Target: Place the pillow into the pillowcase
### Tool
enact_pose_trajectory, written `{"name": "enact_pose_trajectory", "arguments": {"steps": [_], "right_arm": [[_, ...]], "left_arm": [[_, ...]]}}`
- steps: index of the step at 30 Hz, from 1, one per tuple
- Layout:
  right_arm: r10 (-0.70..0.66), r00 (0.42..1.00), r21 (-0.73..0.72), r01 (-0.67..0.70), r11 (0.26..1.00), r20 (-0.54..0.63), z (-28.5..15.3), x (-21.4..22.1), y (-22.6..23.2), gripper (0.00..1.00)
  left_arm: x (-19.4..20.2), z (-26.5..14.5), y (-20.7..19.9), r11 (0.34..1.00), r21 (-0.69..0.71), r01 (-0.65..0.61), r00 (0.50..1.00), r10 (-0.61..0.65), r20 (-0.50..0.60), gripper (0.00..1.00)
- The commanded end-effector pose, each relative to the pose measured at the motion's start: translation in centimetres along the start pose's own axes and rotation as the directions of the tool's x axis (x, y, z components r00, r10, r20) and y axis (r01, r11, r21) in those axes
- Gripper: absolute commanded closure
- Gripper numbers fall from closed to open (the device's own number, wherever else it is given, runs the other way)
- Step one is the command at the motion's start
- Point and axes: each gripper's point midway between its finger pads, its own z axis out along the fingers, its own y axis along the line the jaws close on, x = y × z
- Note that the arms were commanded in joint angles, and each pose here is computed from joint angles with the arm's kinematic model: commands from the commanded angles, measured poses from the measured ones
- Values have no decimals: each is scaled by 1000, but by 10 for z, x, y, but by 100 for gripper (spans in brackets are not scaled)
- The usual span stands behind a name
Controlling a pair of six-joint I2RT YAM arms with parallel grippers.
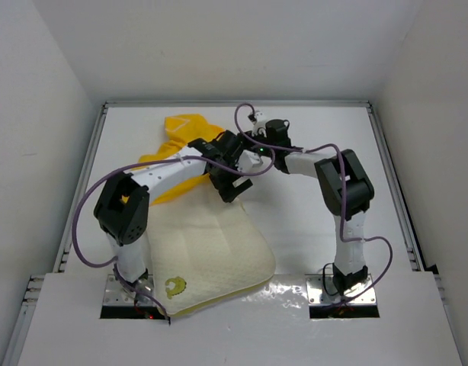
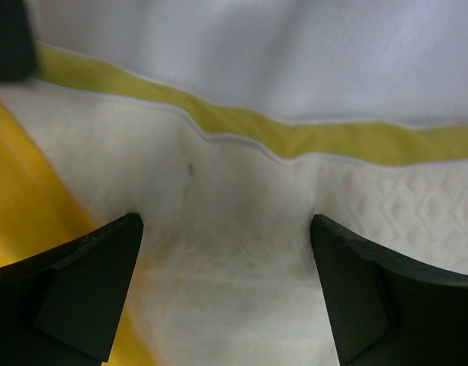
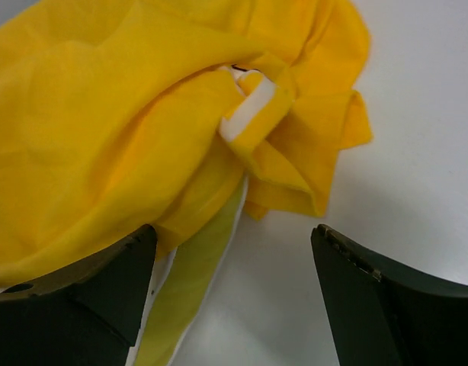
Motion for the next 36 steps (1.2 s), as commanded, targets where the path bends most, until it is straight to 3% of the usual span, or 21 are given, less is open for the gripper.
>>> {"name": "enact_pose_trajectory", "arguments": {"steps": [1, 7, 9, 10, 11, 14, 15, 16, 20, 23, 26, 32, 36], "right_arm": [[-70, 997, -44, 71, 996, 37, 22, -15, 5, 18], [-24, 998, -115, 30, 993, 54, 43, -19, 9, 21], [-1, 999, -120, 6, 993, 43, 46, -9, 7, 28], [-1, 999, -126, 6, 992, 41, 46, -7, 7, 30], [4, 1000, -125, 0, 992, 30, 43, -1, 4, 32], [8, 999, -111, -3, 994, 40, 25, 0, -4, 31], [-1, 999, -103, 7, 995, 50, 19, -1, -7, 31], [-18, 997, -97, 26, 995, 77, 14, -8, -9, 31], [-95, 991, -120, 105, 987, 92, -7, -19, -17, 31], [-122, 992, -171, 126, 977, 35, -2, -11, -15, 26], [-118, 992, -189, 126, 974, 53, 5, -15, -13, 26], [-118, 990, -209, 131, 969, 73, 16, -14, -17, 35], [-111, 992, -216, 121, 969, 60, 34, -9, -18, 36]], "left_arm": [[-16, -4, 18, 975, -89, 202, 979, -203, -4, 9], [-16, 24, 4, 960, -27, 278, 960, -277, 24, 8], [-13, 35, 5, 955, -32, 296, 955, -296, 16, 15], [-11, 42, 4, 952, -25, 304, 953, -304, 2, 22], [-9, 45, 3, 951, -25, 308, 951, -308, -6, 42], [-5, 55, 4, 946, -33, 322, 947, -322, -14, 69], [-2, 57, 5, 943, -42, 329, 944, -330, -19, 93], [-1, 58, 9, 938, -68, 339, 940, -341, -18, 100], [0, 46, 17, 944, -94, 317, 948, -318, 9, 100], [3, 29, 21, 961, -120, 250, 968, -247, 42, 100], [1, 14, 18, 977, -104, 187, 982, -182, 59, 100], [-4, 10, 9, 984, -47, 170, 983, -166, 76, 100], [-8, 10, 10, 985, -47, 164, 984, -160, 74, 100]]}}
